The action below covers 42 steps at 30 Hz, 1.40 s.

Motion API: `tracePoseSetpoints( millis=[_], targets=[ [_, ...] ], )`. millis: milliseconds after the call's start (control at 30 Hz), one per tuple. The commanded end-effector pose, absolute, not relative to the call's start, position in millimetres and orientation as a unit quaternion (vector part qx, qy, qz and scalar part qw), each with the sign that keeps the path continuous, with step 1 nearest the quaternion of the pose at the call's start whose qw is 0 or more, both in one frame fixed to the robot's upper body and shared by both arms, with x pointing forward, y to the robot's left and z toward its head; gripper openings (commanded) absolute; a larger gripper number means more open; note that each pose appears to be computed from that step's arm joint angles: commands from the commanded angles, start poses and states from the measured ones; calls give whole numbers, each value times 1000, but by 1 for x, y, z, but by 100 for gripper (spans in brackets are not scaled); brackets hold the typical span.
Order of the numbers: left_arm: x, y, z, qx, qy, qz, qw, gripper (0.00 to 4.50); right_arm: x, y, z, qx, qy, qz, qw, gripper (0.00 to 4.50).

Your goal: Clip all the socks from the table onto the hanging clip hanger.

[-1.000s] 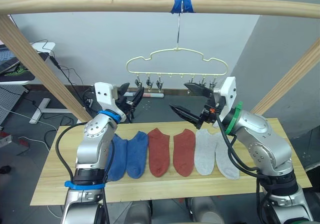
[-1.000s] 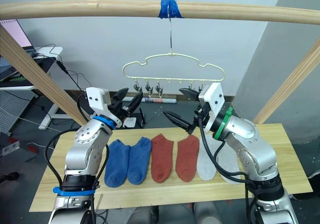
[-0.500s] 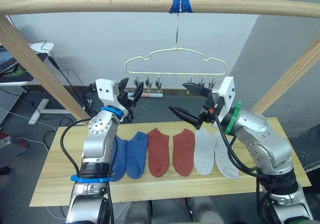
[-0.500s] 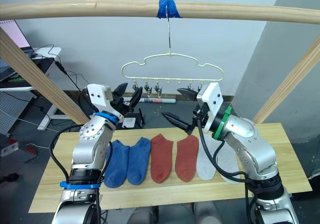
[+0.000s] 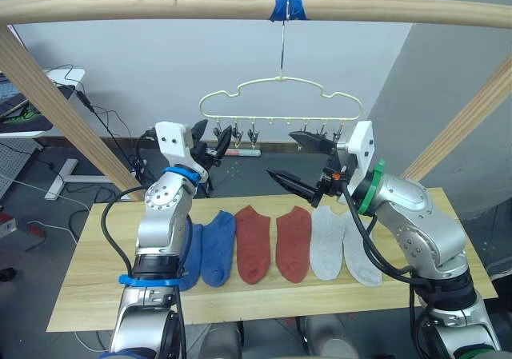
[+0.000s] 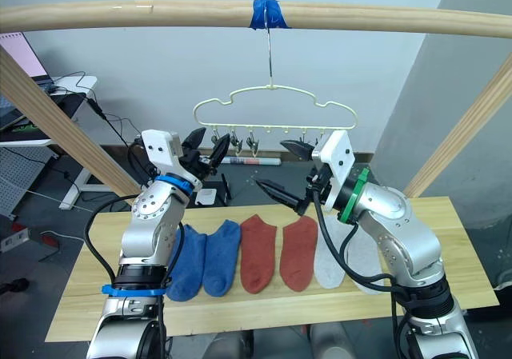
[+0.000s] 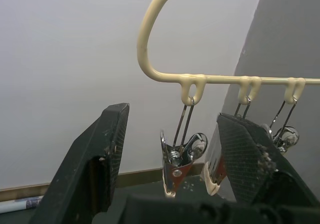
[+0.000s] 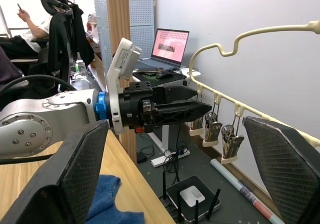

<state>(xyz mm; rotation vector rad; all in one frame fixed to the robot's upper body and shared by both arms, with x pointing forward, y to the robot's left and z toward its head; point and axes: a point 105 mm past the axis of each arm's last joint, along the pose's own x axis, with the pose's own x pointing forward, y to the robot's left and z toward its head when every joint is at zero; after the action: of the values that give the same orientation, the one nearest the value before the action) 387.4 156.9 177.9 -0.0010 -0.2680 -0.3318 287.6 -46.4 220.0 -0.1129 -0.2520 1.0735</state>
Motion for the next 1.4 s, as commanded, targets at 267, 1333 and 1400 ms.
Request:
tracePoseSetpoints(
  millis=[267, 1333, 1400],
  targets=[
    [389, 157, 186, 23, -148, -161, 976, 307, 280, -45, 237, -57, -150, 513, 843, 450],
    [384, 157, 190, 37, -136, -184, 973, 0, 319, -131, 137, -135, 53, 325, 935, 450],
    [381, 160, 189, 43, -127, -188, 973, 0, 322, -161, 107, -147, 113, 276, 943, 450]
  ],
)
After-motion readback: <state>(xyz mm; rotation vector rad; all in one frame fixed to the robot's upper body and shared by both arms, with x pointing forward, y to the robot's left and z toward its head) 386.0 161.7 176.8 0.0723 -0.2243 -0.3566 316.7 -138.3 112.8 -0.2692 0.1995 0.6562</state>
